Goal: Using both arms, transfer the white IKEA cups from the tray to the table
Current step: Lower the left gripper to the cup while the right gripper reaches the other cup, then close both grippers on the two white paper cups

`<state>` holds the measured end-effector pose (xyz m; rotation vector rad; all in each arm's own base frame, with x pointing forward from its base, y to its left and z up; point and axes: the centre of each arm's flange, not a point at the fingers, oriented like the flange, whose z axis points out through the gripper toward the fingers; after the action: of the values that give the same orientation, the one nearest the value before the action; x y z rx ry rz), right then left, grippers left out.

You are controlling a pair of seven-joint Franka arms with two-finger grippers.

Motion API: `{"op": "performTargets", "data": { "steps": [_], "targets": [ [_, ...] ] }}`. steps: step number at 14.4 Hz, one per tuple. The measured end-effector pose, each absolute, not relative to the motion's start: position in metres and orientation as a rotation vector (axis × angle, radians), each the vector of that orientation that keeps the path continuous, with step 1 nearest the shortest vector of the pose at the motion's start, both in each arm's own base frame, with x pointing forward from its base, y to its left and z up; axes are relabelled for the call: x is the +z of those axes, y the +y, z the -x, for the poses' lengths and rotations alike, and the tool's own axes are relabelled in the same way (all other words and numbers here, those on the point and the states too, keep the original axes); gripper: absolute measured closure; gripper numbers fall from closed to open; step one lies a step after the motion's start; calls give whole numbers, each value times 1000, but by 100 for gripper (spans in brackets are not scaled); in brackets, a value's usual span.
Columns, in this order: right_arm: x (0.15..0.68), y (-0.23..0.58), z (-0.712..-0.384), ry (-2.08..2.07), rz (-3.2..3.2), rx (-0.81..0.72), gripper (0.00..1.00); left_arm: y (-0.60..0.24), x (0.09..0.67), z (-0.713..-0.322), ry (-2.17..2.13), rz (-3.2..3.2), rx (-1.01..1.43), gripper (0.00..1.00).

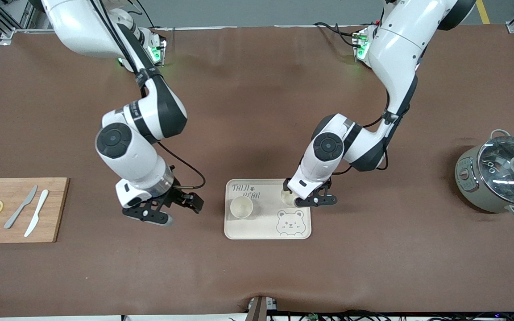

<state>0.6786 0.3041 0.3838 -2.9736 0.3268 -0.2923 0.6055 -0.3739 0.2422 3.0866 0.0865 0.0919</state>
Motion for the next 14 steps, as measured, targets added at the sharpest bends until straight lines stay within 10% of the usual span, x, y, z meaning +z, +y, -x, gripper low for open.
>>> {"op": "performTargets", "data": {
  "steps": [14],
  "targets": [
    [294, 373, -661, 181, 3010, -289, 0, -371, 227, -604, 75, -3110, 77, 0]
  ]
}}
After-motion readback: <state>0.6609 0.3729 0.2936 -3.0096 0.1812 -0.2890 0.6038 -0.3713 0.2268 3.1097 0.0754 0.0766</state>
